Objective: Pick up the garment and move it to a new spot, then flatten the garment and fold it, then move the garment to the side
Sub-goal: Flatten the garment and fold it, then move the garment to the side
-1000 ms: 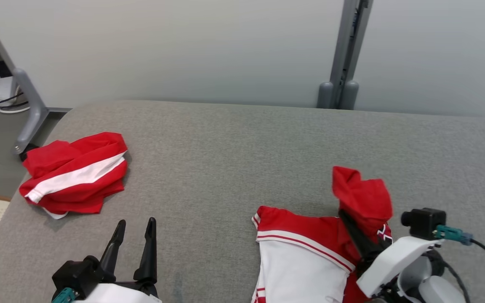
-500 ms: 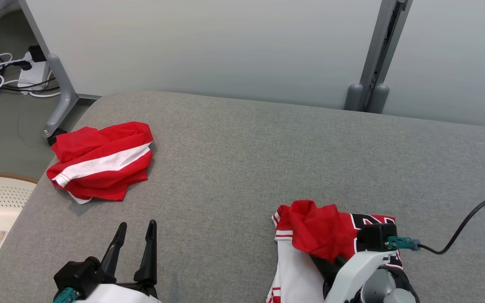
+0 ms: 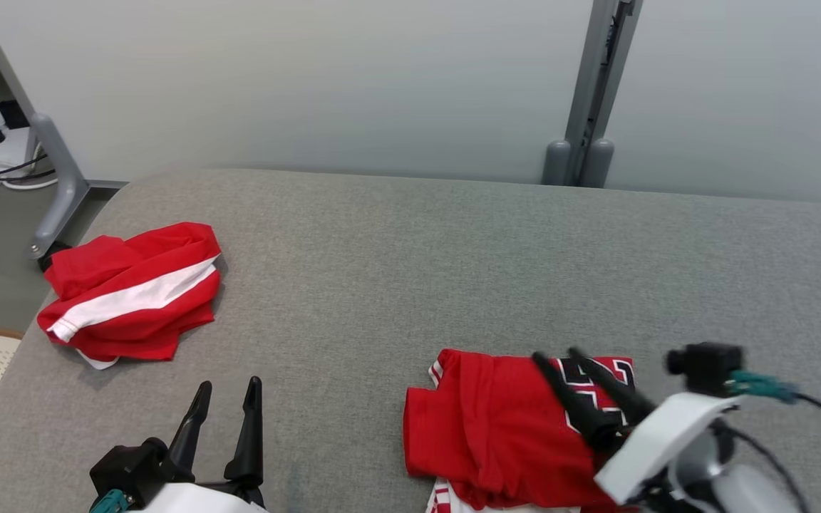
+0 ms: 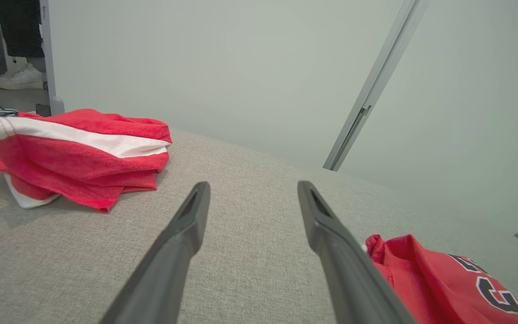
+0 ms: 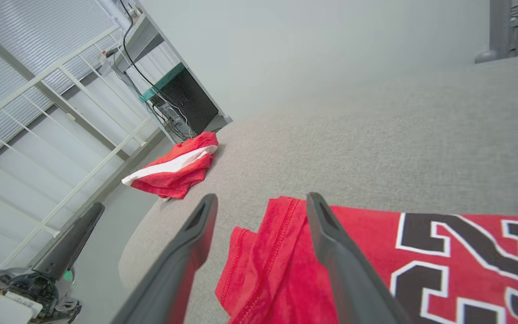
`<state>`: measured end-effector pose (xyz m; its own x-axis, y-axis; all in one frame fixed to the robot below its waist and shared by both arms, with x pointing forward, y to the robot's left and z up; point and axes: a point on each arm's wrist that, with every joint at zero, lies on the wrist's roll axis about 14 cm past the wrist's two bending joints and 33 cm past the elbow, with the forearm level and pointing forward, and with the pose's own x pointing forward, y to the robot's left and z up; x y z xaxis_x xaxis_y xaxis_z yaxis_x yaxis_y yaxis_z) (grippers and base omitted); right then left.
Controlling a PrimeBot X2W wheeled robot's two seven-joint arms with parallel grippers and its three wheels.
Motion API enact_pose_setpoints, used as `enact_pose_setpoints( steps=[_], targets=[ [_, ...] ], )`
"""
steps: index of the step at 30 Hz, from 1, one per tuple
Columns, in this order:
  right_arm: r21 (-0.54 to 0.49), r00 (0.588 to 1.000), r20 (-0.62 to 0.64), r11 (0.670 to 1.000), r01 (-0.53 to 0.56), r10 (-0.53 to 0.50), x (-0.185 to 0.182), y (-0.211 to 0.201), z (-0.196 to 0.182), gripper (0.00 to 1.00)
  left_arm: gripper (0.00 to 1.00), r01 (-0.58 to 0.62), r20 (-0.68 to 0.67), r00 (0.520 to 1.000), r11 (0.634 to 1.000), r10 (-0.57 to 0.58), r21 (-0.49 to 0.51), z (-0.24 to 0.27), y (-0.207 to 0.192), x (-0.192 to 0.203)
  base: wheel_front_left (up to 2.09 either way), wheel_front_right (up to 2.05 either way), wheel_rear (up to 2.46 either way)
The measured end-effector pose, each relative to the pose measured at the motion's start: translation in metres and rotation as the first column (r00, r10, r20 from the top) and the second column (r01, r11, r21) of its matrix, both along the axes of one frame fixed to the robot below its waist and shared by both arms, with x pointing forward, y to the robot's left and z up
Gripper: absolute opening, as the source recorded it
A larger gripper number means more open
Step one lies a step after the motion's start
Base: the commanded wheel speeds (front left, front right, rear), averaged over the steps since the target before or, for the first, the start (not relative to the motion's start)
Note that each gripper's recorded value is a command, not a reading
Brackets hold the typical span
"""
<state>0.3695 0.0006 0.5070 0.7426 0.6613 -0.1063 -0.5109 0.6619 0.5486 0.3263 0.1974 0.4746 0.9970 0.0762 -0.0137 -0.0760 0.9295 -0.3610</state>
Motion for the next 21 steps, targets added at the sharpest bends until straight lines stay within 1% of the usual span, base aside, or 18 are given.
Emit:
enact_pose_setpoints(
  steps=[4,7,9,11,15,19,21],
  targets=[
    [0.048,0.987,0.073,0.989,0.137,-0.141,0.016,-0.051,0.027,1.00,1.00,0.018,0.003,1.000,1.000,-0.018,-0.003,0.001,-0.006,0.003,0.00,0.00,0.00],
    [0.013,0.960,0.102,0.966,0.260,-0.260,0.027,-0.097,0.028,1.00,1.00,0.027,0.004,1.000,1.000,-0.027,-0.007,0.001,-0.009,0.005,0.00,0.00,0.00],
    [0.002,0.944,0.107,0.950,0.313,-0.311,0.030,-0.114,0.026,1.00,1.00,0.028,0.008,1.000,1.000,-0.028,-0.009,0.002,-0.009,0.006,0.00,0.00,0.00],
    [-0.028,0.936,0.106,0.940,0.340,-0.335,0.031,-0.122,0.020,1.00,1.00,0.025,0.009,1.000,1.000,-0.025,-0.008,0.002,-0.008,0.006,0.00,0.00,0.00],
    [-0.050,0.932,0.090,0.933,0.356,-0.350,0.030,-0.121,0.009,1.00,1.00,0.025,0.011,1.000,1.000,-0.025,-0.004,0.003,-0.007,0.006,0.00,0.00,0.00],
    [-0.099,0.919,0.064,0.914,0.394,-0.389,0.033,-0.131,-0.009,1.00,1.00,0.013,0.024,1.000,1.000,-0.013,-0.002,0.007,-0.004,0.006,0.00,0.00,0.00],
    [-0.100,0.918,0.048,0.913,0.396,-0.393,0.032,-0.130,-0.013,1.00,1.00,0.011,0.027,1.000,1.000,-0.011,-0.002,0.007,-0.003,0.006,0.00,0.00,0.00]
  ],
)
